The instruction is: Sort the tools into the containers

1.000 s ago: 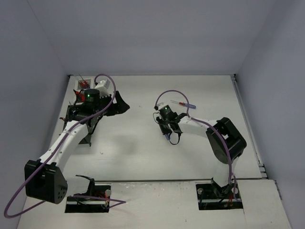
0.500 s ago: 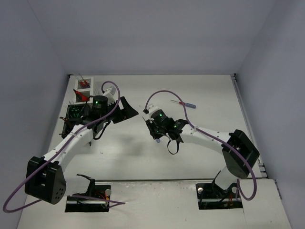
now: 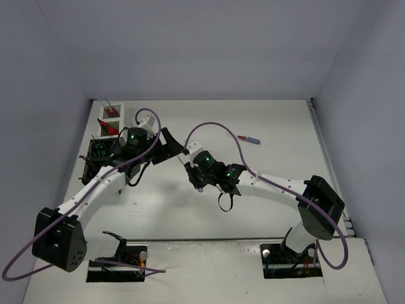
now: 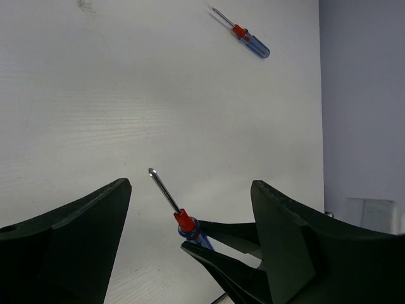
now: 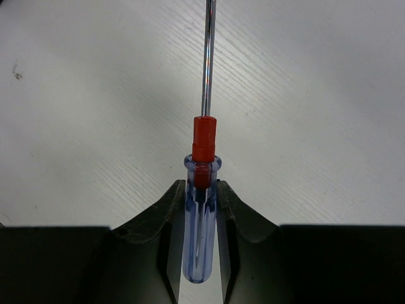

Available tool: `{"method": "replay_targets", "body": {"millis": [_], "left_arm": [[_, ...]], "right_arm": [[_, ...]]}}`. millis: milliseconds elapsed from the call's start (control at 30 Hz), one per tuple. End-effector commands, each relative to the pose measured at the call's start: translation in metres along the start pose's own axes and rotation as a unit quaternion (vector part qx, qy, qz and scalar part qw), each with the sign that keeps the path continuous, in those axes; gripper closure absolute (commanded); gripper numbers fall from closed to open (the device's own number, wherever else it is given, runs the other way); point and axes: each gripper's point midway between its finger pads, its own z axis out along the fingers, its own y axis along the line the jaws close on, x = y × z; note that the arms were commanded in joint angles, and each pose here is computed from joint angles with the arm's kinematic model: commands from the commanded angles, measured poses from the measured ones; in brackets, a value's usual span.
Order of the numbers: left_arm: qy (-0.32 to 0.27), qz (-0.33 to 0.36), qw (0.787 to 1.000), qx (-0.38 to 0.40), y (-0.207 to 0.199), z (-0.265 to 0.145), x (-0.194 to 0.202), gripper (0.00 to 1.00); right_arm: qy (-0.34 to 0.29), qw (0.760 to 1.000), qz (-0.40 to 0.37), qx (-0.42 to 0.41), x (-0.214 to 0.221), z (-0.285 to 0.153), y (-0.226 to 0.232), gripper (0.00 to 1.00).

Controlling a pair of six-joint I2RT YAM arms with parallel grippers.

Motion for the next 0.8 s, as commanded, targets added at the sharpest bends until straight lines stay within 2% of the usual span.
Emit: {"method": "replay_targets", "body": {"millis": [0, 167, 267, 533, 600, 667, 767], "left_arm": [[-0.048, -0.008, 0.999, 0.015, -0.018, -0.009, -0.024, 0.26], [-0.044, -0.023, 0.999, 0.018, -0.018, -0.006, -0.021, 0.27], [-0.055, -0.024, 0.997, 0.041, -0.029, -0.004, -0.026, 0.33], [-0.058, -0.019, 0.996, 0.066, -0.048, -0.002, -0.027, 0.61], [-0.057, -0.018, 0.996, 0.069, -0.051, -0.002, -0.026, 0.86], [-0.057, -0.019, 0.996, 0.070, -0.053, -0.002, -0.026, 0.98], [-0.057, -0.019, 0.996, 0.071, -0.054, -0.002, -0.026, 1.00]], "right_arm": [[-0.124, 0.992, 0.023, -0.009, -0.081, -0.033, 0.015, 1.00], [-0.154, 0.988, 0.032, -0.009, -0.098, -0.045, 0.019, 1.00], [-0.166, 0.985, 0.034, -0.016, -0.105, -0.050, 0.023, 1.00], [-0.183, 0.982, 0.043, -0.024, -0.113, -0.052, 0.029, 1.00], [-0.188, 0.981, 0.045, -0.025, -0.116, -0.053, 0.030, 1.00], [-0.190, 0.980, 0.047, -0.024, -0.116, -0.053, 0.029, 1.00], [-0.195, 0.979, 0.049, -0.020, -0.118, -0.054, 0.028, 1.00]]}}
